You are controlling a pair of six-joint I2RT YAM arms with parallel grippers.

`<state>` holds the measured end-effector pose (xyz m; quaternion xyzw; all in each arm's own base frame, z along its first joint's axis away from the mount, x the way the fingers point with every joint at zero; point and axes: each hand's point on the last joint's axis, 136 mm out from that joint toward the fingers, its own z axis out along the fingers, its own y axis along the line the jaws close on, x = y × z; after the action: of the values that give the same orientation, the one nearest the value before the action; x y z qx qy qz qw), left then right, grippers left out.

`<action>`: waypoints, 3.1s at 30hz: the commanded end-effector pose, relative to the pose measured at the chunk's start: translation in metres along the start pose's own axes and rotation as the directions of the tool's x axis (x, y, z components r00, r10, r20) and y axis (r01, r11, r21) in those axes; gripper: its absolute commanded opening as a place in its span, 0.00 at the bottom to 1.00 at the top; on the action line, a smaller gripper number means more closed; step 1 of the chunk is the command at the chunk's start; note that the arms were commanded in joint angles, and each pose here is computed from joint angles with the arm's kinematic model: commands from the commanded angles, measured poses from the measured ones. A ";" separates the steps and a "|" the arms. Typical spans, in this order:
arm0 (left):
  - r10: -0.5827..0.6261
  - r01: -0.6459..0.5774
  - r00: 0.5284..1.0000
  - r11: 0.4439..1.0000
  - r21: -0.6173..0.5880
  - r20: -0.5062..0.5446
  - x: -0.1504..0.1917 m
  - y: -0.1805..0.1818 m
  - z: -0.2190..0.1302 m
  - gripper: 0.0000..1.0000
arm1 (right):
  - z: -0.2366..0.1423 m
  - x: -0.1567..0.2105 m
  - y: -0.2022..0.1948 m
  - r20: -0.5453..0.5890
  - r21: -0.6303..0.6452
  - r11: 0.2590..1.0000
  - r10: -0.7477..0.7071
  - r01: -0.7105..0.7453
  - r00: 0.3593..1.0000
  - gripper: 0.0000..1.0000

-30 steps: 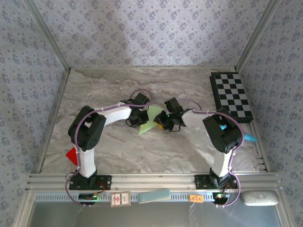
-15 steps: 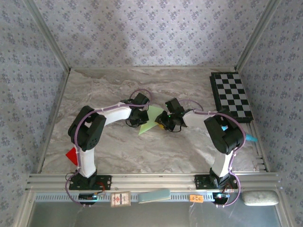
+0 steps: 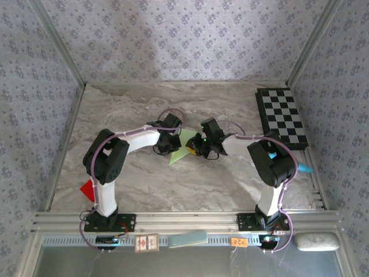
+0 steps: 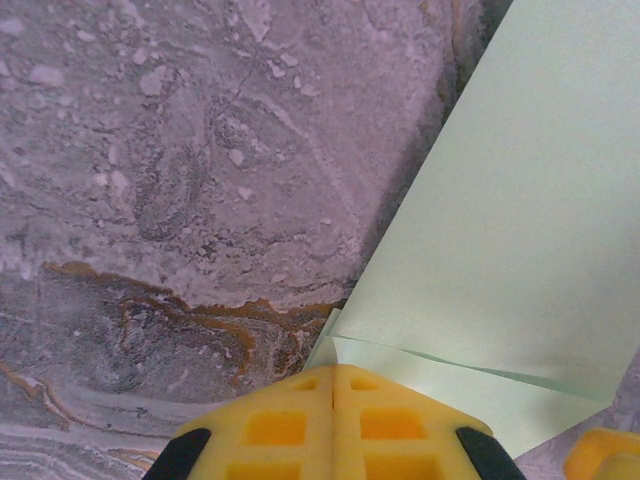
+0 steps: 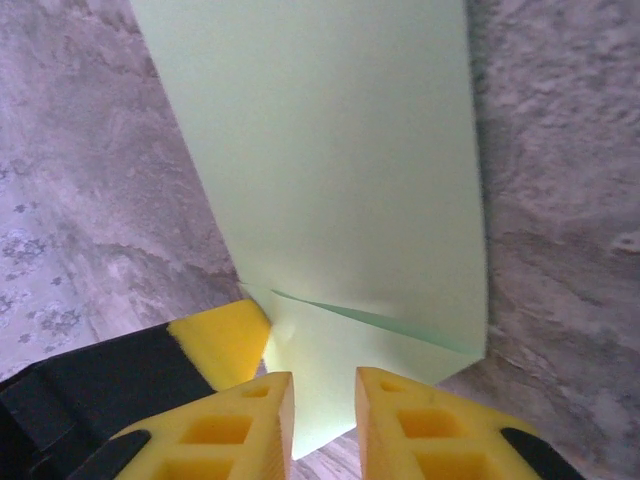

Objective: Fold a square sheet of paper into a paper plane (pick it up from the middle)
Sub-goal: Fifth fold the wing at the center of the table.

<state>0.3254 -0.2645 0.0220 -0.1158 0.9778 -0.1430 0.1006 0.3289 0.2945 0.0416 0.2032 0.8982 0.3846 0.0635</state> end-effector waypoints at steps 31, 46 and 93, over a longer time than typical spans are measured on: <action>-0.018 0.005 0.994 0.993 -0.117 -0.111 0.031 0.034 0.010 0.03 | 0.010 0.005 0.004 -0.030 -0.069 0.998 -0.003 0.001 1.000 0.20; 0.069 -0.081 0.986 0.994 0.078 0.153 -0.013 0.000 -0.069 0.55 | -0.014 -0.008 0.007 0.059 -0.056 0.998 -0.034 0.037 0.998 0.00; 0.816 -0.939 0.311 0.343 0.026 0.488 0.044 -0.064 -0.005 0.51 | -0.041 -0.012 -0.009 -0.029 -0.065 0.958 0.278 -0.279 0.960 0.04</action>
<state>0.2936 -0.3361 0.0461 0.4227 0.8054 -0.2000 0.3641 0.3316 0.2563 0.0606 0.3130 0.8529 0.4170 0.0270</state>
